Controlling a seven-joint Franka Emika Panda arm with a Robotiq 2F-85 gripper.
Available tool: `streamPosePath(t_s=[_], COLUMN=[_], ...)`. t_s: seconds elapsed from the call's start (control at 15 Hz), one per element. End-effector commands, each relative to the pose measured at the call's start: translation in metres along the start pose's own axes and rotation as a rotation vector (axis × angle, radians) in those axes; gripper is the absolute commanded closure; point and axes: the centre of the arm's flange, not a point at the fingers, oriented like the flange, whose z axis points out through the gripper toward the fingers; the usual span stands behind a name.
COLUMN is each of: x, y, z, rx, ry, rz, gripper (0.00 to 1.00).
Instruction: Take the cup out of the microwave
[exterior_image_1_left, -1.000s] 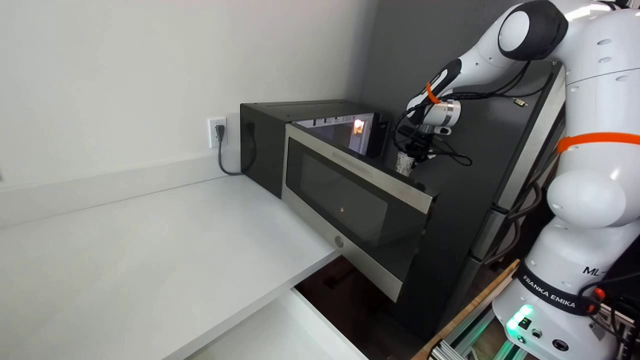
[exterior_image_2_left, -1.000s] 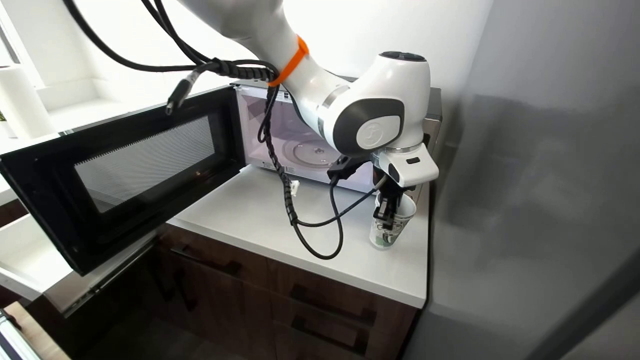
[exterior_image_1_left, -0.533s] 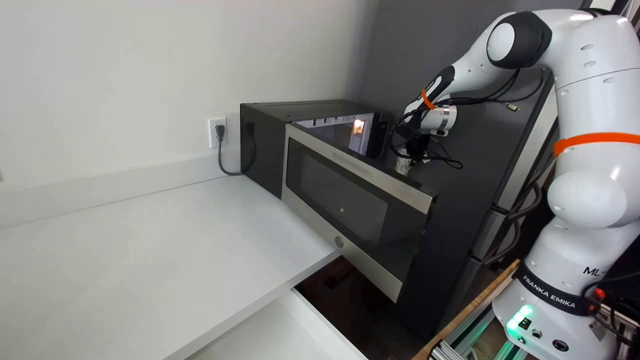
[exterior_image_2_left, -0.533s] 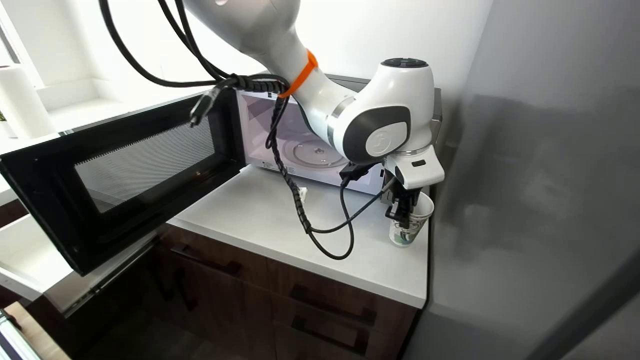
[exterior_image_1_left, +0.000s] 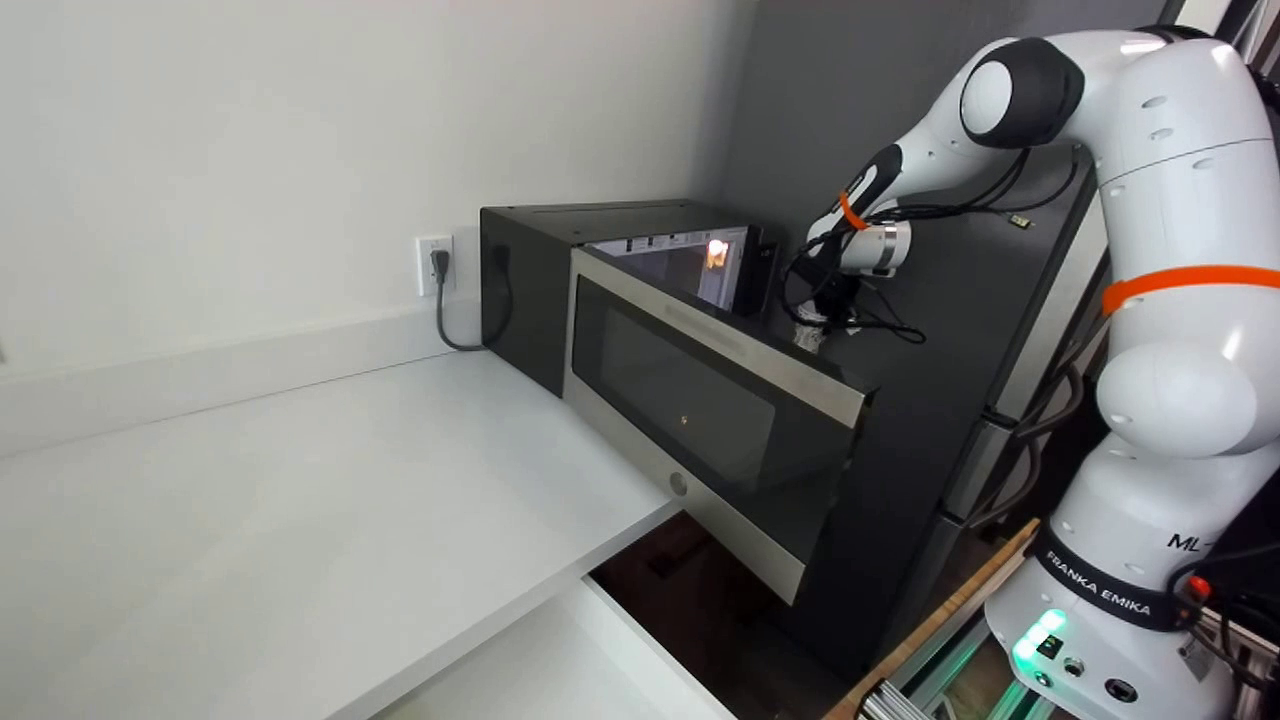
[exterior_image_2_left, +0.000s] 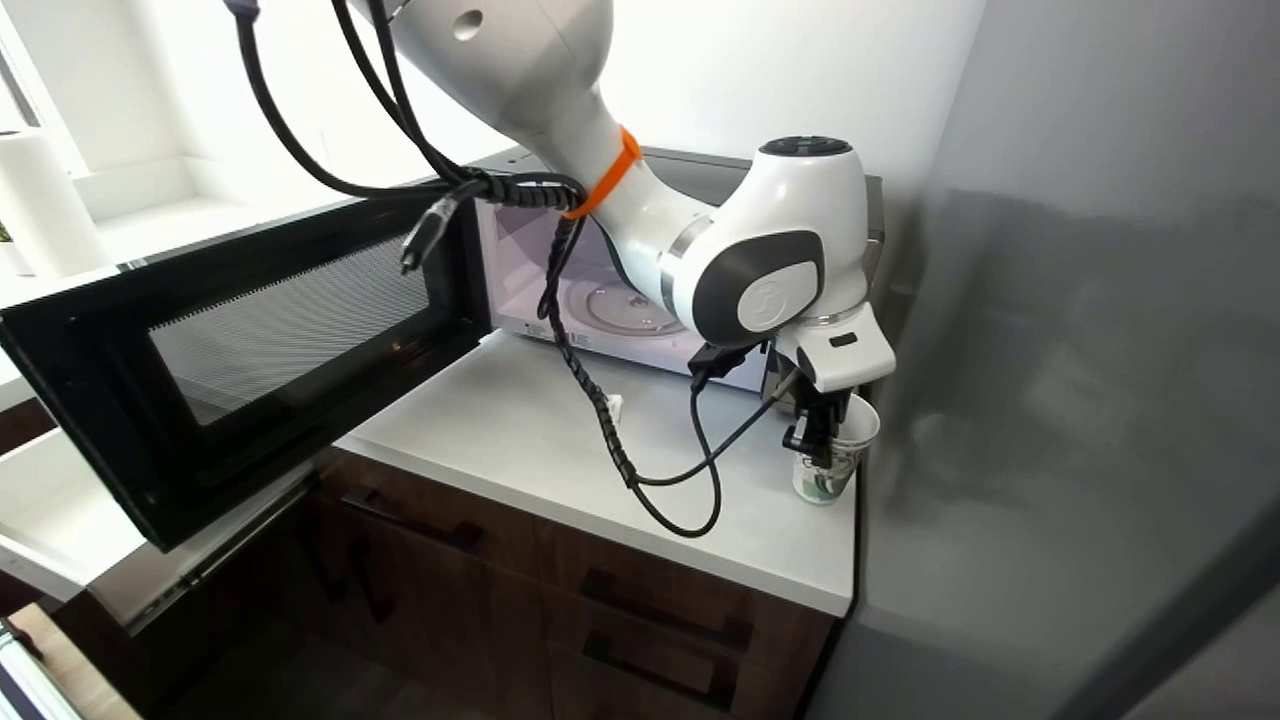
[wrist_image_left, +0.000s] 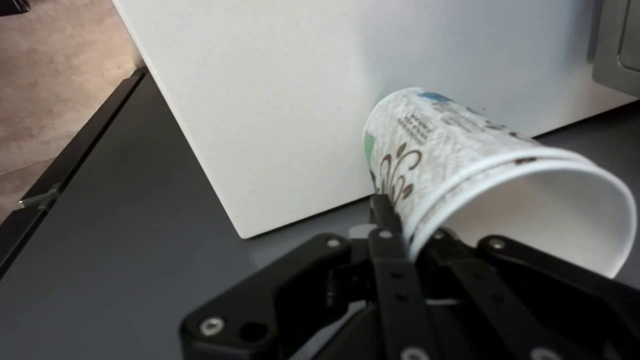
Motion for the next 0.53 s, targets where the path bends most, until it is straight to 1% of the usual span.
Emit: streamPosePath(t_s=[0.0,0.07,0.13,0.2,0.47], x=[-0.005,-0.005,-0.005,-0.005,-0.001], y=[-0.003,-0.003,-0.003,-0.003,-0.002], z=[0.006,0.006,0.005,0.005,-0.013], rx=[-0.002,-0.006,-0.006,-0.006,0.026], ry=[0.018,0.019,0.023,0.028,0.051], rz=[-0.008,-0.009,-0.012,-0.018,-0.029], gripper=[0.77,0.69,0.64,0.55,0.26])
